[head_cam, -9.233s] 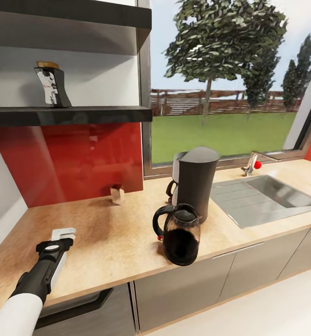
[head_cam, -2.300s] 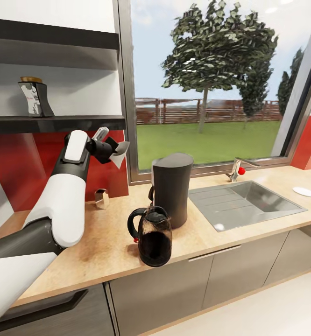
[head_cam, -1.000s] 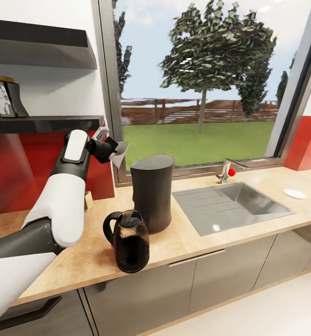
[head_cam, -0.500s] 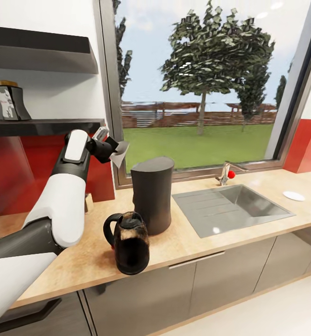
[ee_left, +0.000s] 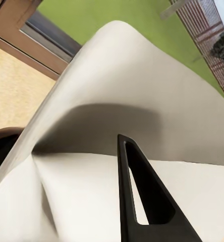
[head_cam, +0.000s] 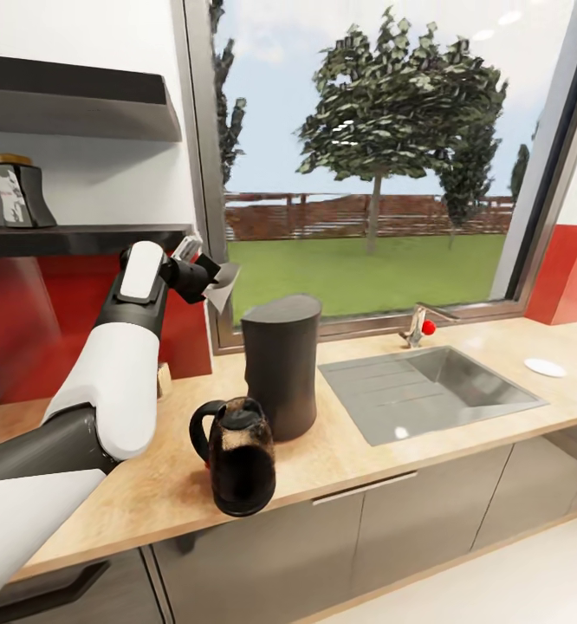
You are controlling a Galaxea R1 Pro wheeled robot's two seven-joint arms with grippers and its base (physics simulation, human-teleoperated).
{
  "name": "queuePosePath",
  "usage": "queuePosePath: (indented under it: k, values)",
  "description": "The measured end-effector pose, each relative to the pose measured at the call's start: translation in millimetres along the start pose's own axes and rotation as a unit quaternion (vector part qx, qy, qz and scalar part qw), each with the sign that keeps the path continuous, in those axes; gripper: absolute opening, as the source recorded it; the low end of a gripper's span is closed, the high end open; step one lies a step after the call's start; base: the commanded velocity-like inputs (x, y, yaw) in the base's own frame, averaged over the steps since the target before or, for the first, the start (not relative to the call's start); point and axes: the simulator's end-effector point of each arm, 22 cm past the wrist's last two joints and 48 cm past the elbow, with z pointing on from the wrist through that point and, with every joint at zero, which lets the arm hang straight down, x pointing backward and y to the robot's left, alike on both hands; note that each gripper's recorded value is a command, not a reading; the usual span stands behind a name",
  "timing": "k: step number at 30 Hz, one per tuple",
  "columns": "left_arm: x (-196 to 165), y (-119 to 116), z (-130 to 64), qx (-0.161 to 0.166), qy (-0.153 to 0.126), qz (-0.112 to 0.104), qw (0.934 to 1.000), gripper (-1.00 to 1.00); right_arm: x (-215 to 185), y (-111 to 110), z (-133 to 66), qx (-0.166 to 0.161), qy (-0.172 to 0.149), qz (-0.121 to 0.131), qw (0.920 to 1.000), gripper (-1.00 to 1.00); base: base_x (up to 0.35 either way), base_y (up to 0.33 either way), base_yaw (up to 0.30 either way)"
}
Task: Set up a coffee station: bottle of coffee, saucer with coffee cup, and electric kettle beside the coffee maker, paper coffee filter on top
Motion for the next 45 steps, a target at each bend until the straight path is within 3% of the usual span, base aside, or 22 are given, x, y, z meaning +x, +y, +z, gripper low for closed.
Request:
queuePosePath:
  k: [19,29,35,45]
  values:
    - [3,4,1.8,-0.002,0.002,-0.001,1.0,-1.0,0,-2,0.0,0.002,-0.001,0.0,1.0,1.0,0.225,-0.149,0.0]
    - [4,4,2.6,0.0,0.004,-0.004,1.0,-1.0,-1,-2,0.2,0.001,-0.001,0.0,1.0,1.0,0.022,-0.008,0.0]
    - [9,-3,2.8,0.018,0.015,-0.021,0.9995,-1.0,-1,-2,0.2,0.001,-0.001,-0.001,1.0,1.0,0.0,0.0,0.0]
    - [11,-6,2.7,0.027,0.022,-0.031,0.9989,-1.0,0,-2,0.2,0.001,0.0,-0.001,1.0,1.0,0.0,0.0,0.0]
